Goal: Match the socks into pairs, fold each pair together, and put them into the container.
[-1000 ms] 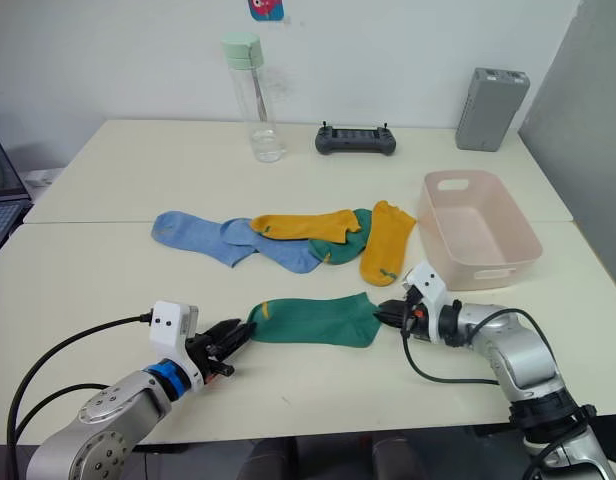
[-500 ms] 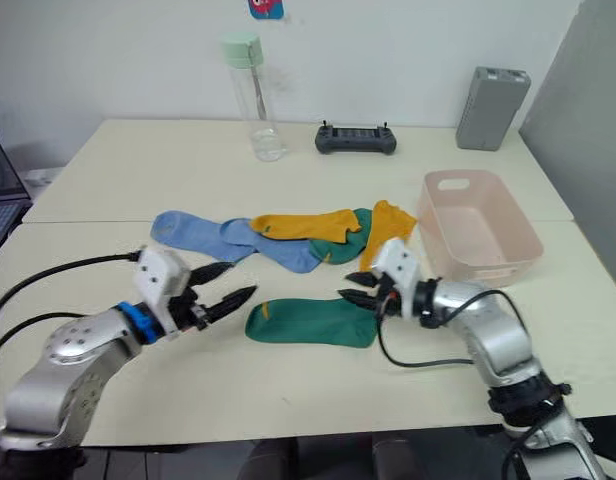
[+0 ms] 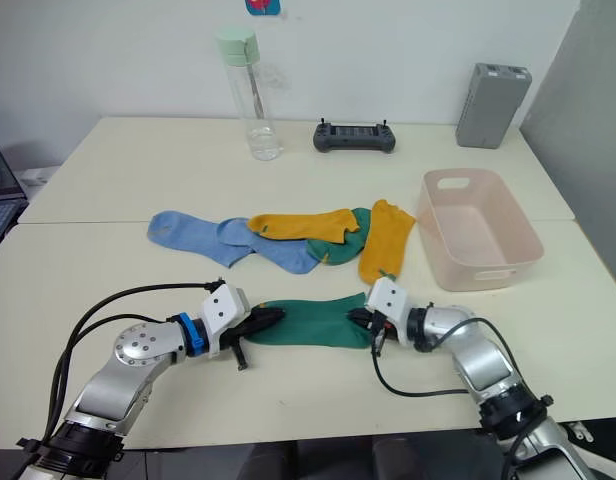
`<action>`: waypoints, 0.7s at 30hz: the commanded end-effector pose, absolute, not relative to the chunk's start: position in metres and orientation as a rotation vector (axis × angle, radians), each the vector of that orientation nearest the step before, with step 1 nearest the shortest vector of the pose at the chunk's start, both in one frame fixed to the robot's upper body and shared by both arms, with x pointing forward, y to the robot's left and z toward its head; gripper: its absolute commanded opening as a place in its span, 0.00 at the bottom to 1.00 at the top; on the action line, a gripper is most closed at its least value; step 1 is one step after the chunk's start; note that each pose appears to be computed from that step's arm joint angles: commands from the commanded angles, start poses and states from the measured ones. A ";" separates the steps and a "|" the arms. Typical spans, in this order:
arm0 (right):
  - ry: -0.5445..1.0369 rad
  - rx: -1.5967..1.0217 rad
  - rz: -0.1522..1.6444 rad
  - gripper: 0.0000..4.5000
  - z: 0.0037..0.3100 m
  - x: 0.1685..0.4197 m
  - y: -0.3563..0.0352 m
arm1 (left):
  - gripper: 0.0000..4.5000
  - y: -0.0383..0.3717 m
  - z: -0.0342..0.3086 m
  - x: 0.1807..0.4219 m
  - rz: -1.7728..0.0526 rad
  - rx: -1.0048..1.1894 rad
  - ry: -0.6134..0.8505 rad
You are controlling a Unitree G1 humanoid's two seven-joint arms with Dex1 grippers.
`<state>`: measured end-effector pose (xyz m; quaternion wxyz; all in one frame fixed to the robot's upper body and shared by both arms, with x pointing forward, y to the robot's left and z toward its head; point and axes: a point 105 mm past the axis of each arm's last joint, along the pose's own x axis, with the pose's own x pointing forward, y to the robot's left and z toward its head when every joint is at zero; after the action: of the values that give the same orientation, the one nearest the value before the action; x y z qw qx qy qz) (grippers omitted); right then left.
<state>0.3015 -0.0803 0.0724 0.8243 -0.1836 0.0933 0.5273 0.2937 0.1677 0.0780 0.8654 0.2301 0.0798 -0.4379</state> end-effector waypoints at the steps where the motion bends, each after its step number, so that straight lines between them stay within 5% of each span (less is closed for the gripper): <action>1: 0.172 -0.340 1.103 0.00 0.087 0.298 -0.093 | 0.01 0.189 0.085 0.293 -0.883 0.506 0.153; 9: 0.121 -0.255 1.189 0.00 0.103 0.279 -0.069 | 0.01 0.175 0.094 0.266 -1.030 0.426 0.145; 21: 0.262 -0.398 1.205 0.00 0.071 0.264 -0.090 | 0.01 0.208 0.080 0.269 -0.942 0.495 0.249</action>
<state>0.2660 -0.0858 0.0674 0.7977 -0.1784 0.1276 0.5618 0.2672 0.1979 0.0767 0.8461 0.2372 0.1142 -0.4635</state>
